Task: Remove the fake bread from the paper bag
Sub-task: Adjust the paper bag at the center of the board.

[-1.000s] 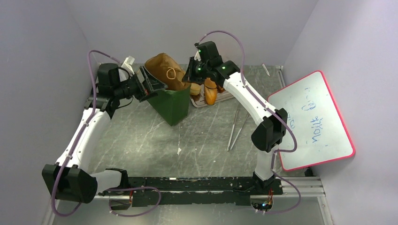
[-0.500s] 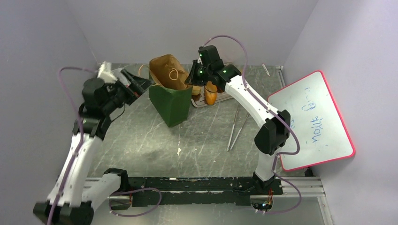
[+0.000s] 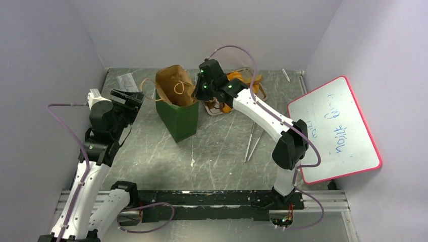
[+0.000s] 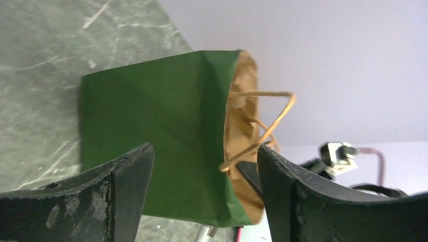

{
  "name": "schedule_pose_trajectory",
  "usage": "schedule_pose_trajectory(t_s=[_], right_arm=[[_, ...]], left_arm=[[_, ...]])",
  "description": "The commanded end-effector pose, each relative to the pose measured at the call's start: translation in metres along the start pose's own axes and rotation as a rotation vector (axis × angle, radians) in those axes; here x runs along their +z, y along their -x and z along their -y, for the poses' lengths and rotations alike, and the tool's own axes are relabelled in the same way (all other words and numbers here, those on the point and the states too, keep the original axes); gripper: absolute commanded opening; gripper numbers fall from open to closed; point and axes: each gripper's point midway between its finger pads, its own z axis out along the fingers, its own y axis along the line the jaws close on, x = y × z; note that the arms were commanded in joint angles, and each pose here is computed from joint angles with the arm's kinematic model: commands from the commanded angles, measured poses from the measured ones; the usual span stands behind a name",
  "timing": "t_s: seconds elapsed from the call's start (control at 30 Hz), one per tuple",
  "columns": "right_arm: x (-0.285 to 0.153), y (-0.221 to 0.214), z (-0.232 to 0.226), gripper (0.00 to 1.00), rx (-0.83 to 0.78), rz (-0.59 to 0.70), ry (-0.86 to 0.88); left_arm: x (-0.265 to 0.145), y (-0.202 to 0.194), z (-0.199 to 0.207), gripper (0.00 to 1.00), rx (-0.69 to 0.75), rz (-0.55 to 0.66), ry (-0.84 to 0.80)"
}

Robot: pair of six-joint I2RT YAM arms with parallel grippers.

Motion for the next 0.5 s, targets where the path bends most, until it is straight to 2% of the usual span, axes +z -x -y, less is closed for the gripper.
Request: schedule_pose_trajectory(t_s=[0.0,0.1,0.2,0.4,0.47], right_arm=[[-0.002,0.008,-0.012,0.00,0.001,0.095,-0.025],[0.001,0.000,-0.017,0.03,-0.029,0.100,-0.042],[0.003,-0.009,-0.020,0.16,-0.044,0.085,-0.030],[-0.003,-0.010,-0.034,0.35,-0.066,0.088,0.014],[-0.007,-0.007,-0.038,0.48,-0.077,0.095,0.023]], left_arm=[[0.005,0.000,-0.033,0.66,-0.009,0.031,0.136],[-0.001,0.002,-0.042,0.59,-0.020,0.051,0.159],[-0.010,0.008,-0.046,0.57,-0.022,0.081,0.177],[-0.032,0.027,-0.040,0.56,-0.033,0.159,0.171],[-0.036,0.031,-0.037,0.56,-0.035,0.173,0.158]])
